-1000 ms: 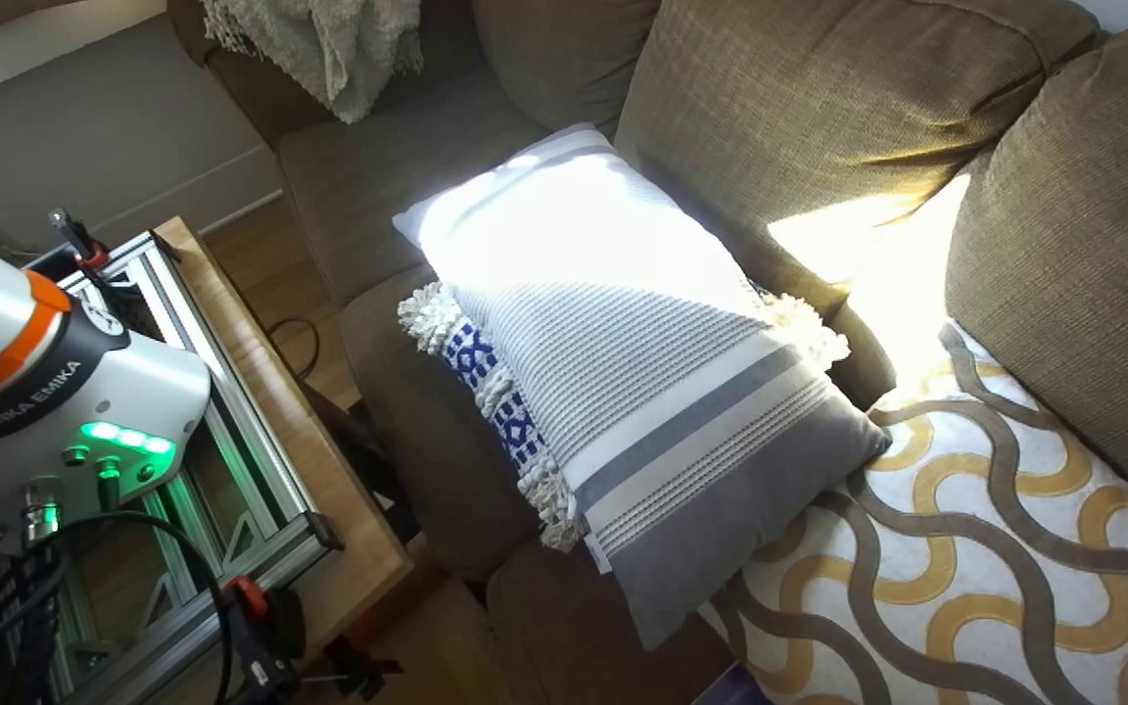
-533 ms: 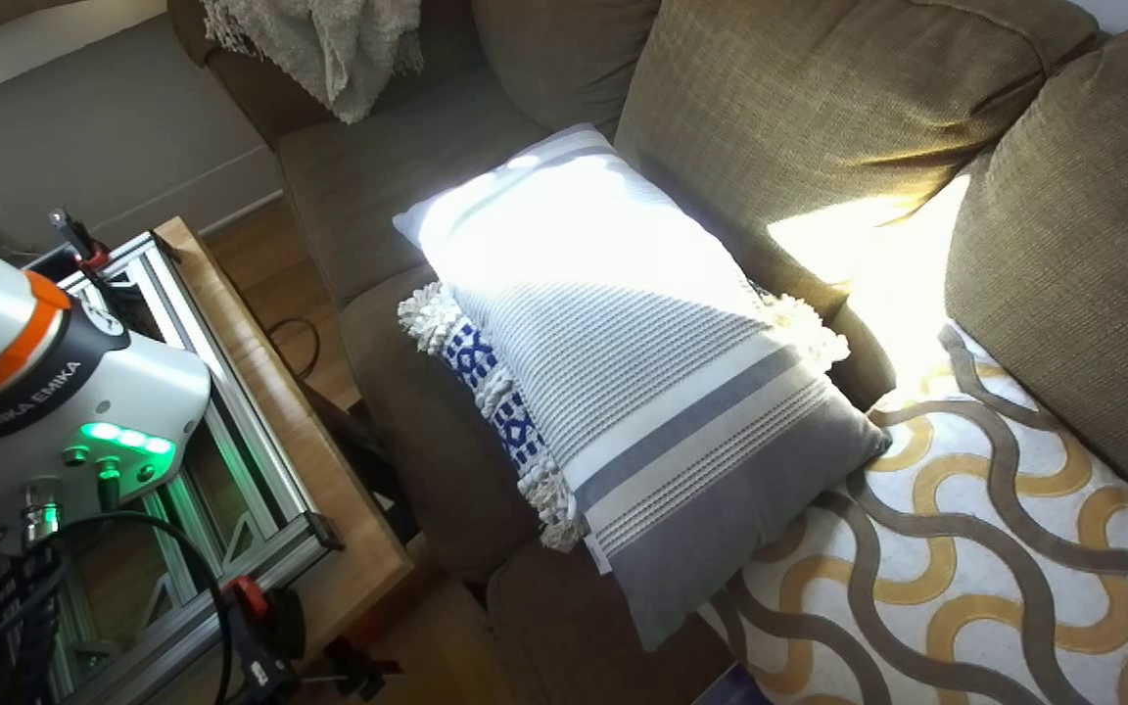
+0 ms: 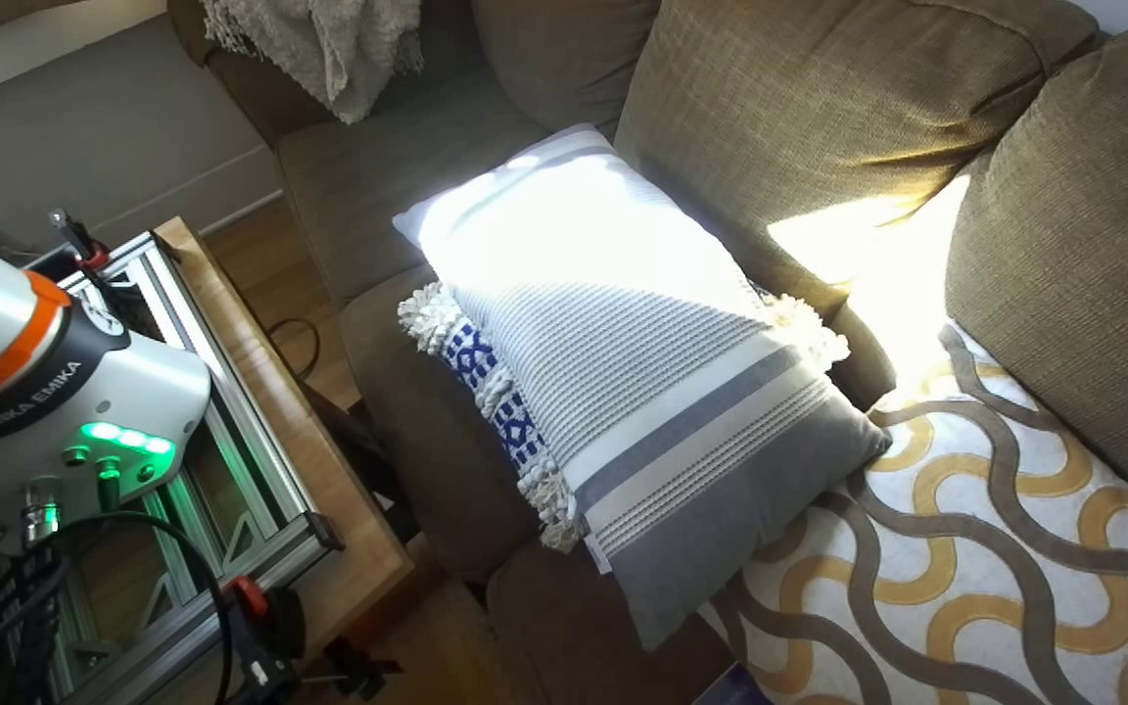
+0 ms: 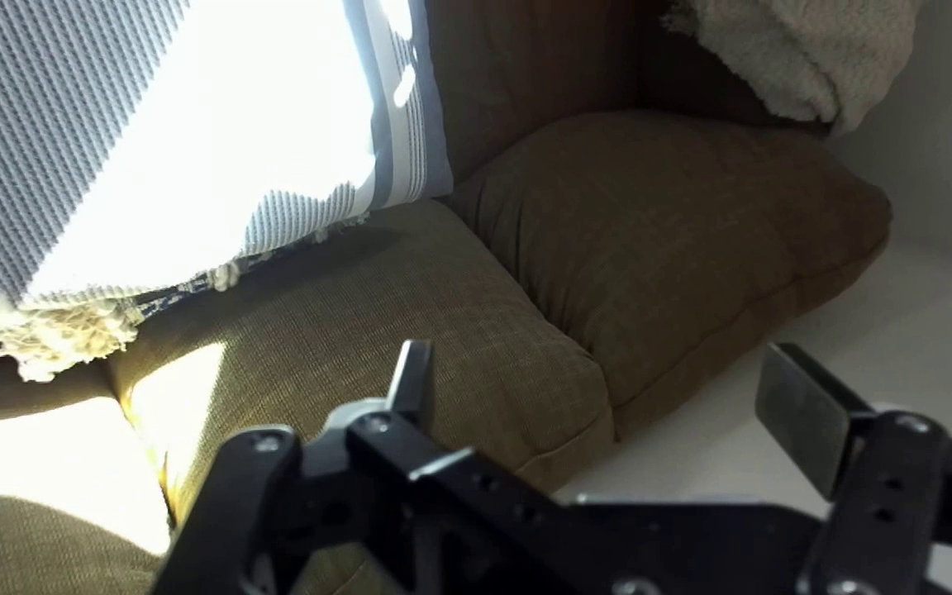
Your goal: Remove the remote controller from under the striped pillow and put it on top of the pillow
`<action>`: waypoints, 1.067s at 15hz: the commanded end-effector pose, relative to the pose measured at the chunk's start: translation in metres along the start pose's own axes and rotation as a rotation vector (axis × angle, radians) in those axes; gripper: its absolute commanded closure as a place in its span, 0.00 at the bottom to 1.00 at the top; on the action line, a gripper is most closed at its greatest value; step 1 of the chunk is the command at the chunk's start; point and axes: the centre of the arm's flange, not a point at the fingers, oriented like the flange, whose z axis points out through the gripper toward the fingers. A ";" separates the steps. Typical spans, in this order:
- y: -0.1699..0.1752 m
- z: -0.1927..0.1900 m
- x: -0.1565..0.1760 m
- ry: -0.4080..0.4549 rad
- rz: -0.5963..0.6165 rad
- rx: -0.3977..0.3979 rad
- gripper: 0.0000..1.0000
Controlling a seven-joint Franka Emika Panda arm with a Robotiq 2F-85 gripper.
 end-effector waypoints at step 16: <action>0.038 0.115 0.180 -0.273 0.149 -0.277 0.00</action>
